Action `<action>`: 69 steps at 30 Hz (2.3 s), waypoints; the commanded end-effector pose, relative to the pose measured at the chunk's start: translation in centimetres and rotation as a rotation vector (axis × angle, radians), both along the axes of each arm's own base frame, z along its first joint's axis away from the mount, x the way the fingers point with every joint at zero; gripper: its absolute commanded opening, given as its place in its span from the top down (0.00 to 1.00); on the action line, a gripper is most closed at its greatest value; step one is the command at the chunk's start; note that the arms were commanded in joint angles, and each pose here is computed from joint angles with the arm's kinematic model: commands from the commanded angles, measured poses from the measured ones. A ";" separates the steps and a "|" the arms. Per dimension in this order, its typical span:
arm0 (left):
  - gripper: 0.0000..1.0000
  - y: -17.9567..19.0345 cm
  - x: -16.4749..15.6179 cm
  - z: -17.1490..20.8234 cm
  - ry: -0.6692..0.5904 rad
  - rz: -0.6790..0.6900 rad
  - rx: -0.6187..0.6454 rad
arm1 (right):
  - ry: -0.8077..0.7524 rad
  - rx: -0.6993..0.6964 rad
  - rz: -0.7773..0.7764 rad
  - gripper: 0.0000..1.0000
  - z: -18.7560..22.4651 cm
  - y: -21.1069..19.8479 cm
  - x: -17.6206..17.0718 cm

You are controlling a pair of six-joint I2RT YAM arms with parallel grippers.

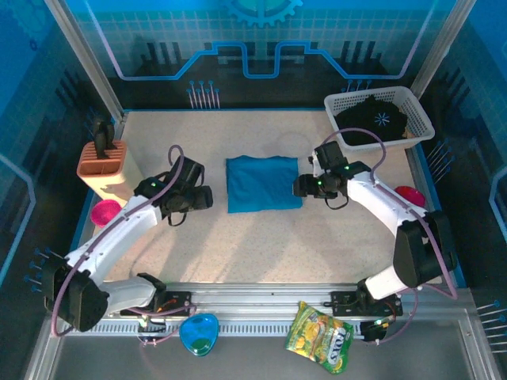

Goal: Fold and stack the t-shirts

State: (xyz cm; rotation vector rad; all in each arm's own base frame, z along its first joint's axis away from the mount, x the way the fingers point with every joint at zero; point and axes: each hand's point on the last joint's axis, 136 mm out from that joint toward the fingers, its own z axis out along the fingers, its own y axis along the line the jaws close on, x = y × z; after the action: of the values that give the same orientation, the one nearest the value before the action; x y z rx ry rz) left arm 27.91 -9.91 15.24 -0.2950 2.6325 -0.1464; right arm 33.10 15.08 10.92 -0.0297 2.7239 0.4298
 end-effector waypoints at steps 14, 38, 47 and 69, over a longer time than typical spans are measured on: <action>0.23 -7.8 5.5 -7.6 0.124 -0.025 -0.051 | 0.026 -0.074 -0.056 0.36 -5.5 2.2 2.9; 0.64 -10.7 8.6 -15.6 0.234 -0.028 -0.016 | 0.071 -0.039 -0.060 0.66 -9.3 3.7 3.7; 0.87 -10.0 9.4 -16.7 0.249 -0.045 0.038 | 0.084 -0.045 -0.048 0.99 -10.4 3.9 4.6; 0.89 -7.6 26.8 -15.9 0.163 -0.164 0.111 | -0.015 -0.032 -0.039 1.00 -10.0 2.7 20.5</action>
State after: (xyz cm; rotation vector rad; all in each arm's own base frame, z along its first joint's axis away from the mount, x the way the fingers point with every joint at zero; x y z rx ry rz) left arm 56.18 -18.74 2.39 -0.1281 2.6878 -0.1113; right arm 53.46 18.67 2.89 0.0253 2.6443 0.3849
